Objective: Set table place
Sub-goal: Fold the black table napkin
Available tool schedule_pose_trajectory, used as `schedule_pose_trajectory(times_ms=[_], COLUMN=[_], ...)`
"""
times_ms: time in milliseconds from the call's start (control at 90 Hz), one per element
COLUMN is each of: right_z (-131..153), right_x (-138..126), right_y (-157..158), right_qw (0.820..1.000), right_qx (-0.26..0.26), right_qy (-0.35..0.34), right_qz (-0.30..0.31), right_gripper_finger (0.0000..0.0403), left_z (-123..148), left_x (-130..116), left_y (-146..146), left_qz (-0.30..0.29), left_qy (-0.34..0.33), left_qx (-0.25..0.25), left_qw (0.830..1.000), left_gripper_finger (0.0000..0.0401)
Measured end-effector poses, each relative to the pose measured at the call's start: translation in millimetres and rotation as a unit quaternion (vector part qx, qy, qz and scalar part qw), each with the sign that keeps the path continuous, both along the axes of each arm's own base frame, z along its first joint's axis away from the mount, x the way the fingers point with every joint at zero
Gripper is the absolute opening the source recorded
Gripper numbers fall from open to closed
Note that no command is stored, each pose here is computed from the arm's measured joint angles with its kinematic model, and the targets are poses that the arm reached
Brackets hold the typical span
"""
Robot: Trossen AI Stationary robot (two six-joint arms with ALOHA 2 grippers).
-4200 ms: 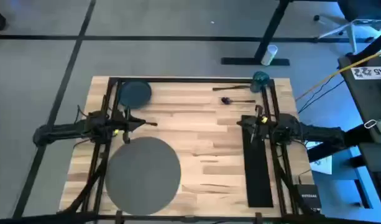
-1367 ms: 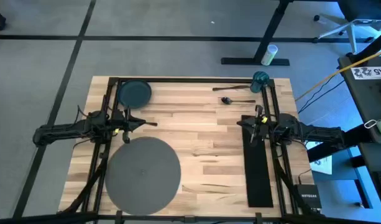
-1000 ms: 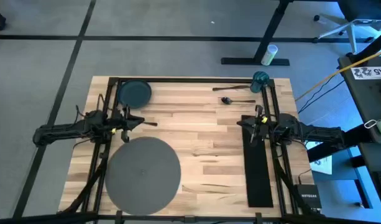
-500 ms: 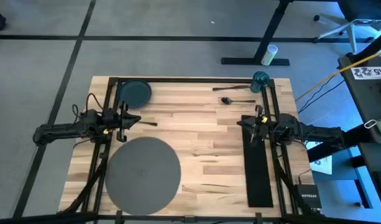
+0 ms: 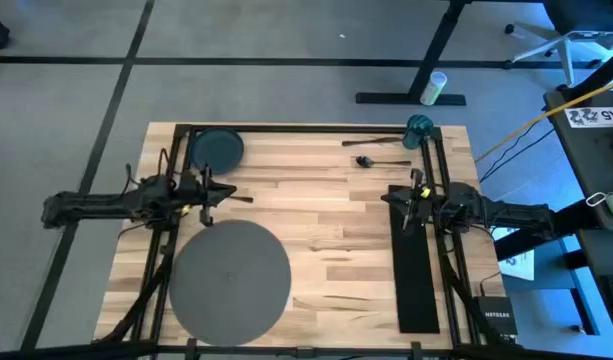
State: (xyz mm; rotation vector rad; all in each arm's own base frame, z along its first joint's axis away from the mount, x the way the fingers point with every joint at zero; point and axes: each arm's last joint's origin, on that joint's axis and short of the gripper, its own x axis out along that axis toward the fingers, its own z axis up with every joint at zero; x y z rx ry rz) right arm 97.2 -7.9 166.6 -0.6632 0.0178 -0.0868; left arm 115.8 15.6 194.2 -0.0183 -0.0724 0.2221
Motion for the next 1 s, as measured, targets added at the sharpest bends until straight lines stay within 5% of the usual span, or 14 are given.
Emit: schedule_pose_trajectory(times_ms=[522, 1000], right_z=[-0.1, 0.0], right_x=[0.0, 0.0], right_y=[0.0, 0.0], right_qw=[1.000, 1.000], right_qx=[0.000, 0.000], right_qy=[0.000, 0.000], right_qz=[0.000, 0.000], right_gripper_finger=[0.0001, 0.0001], left_z=[54.1, 50.7], left_x=[85.6, 197.1], left_y=[8.7, 17.5], left_qz=[-0.014, -0.079], left_qy=[0.174, 0.306], left_qx=[0.069, 0.074], left_qw=[0.982, 0.946], left_gripper_finger=[0.0000, 0.0000])
